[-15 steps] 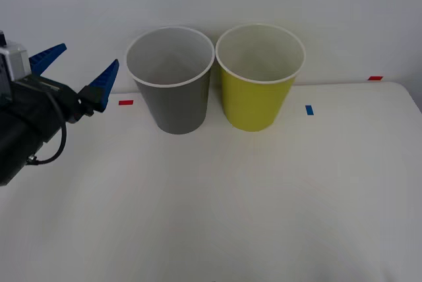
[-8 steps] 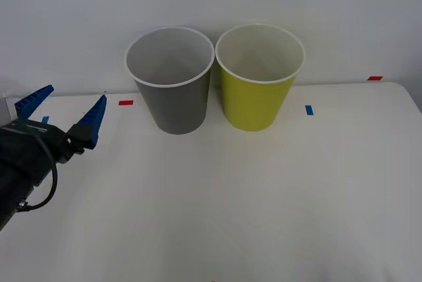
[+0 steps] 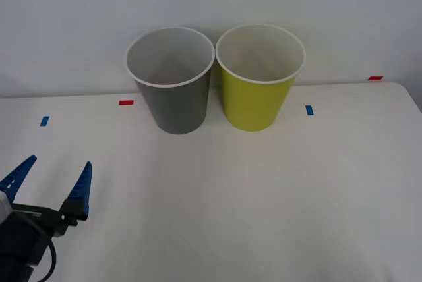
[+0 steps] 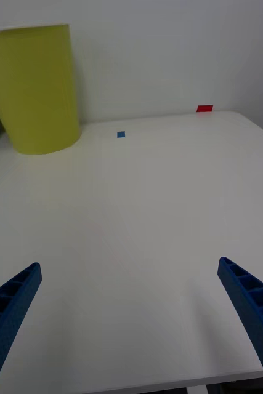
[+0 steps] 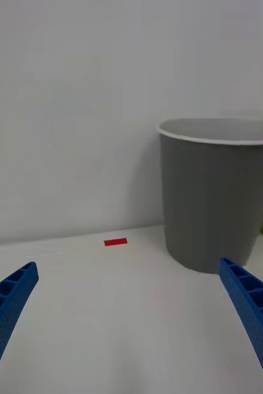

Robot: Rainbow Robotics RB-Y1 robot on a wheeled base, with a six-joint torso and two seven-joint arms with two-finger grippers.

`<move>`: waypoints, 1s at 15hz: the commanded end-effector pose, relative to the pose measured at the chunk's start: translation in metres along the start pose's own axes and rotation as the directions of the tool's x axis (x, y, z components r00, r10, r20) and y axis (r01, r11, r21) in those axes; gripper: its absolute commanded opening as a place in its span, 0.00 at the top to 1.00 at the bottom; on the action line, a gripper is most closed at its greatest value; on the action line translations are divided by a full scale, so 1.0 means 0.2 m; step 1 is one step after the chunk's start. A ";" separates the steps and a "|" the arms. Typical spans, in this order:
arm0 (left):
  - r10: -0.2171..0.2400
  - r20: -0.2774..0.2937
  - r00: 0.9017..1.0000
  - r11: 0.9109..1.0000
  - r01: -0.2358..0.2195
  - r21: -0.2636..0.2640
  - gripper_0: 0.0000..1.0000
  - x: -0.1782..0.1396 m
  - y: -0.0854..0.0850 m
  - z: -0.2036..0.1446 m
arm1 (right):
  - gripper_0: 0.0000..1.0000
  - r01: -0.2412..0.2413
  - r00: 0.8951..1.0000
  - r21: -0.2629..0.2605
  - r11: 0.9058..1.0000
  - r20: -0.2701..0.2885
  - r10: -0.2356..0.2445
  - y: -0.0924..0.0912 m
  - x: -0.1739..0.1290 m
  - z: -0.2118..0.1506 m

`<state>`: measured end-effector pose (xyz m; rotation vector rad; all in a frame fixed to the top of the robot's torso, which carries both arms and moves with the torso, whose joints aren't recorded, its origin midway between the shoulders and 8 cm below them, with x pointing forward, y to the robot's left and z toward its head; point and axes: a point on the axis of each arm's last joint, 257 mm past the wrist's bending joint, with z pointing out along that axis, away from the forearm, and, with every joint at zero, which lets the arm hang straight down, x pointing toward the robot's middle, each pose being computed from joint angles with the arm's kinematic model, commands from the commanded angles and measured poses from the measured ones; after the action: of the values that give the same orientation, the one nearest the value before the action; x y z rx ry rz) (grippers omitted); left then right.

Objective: Put cans in the gray bin and PET bottles in the light green bin.

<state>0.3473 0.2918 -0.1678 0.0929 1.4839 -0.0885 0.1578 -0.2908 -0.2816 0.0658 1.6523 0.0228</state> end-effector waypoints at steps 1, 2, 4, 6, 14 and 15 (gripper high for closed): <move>-0.065 -0.069 0.996 0.997 0.062 -0.034 0.00 0.14 0.00 -0.17 | 0.00 0.000 1.000 0.000 1.000 0.000 0.000 0.00 0.00 0.00; -0.077 -0.088 0.993 0.996 0.072 -0.053 0.00 0.17 0.00 -0.22 | 0.00 0.000 1.000 0.000 1.000 0.000 0.000 0.00 0.00 0.00; -0.091 -0.119 0.989 0.991 0.079 -0.108 0.00 0.26 0.03 -0.33 | 0.00 0.000 1.000 0.000 1.000 0.000 0.000 0.00 0.00 0.00; -0.094 -0.149 0.984 0.985 0.071 -0.156 0.00 0.32 0.05 -0.44 | 0.00 0.000 1.000 0.000 1.000 0.000 0.000 0.00 0.00 0.00; -0.062 -0.234 0.970 0.976 0.009 -0.219 0.00 0.41 0.05 -0.69 | 0.00 0.000 1.000 0.000 1.000 0.000 0.000 0.00 0.00 0.00; -0.062 -0.234 0.970 0.976 0.009 -0.219 0.00 0.41 0.05 -0.69 | 0.00 0.000 1.000 0.000 1.000 0.000 0.000 0.00 0.00 0.00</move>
<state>0.2192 0.3184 -0.2614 -0.1037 1.7274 0.0575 0.1578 -0.2908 -0.2816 0.0658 1.6523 0.0228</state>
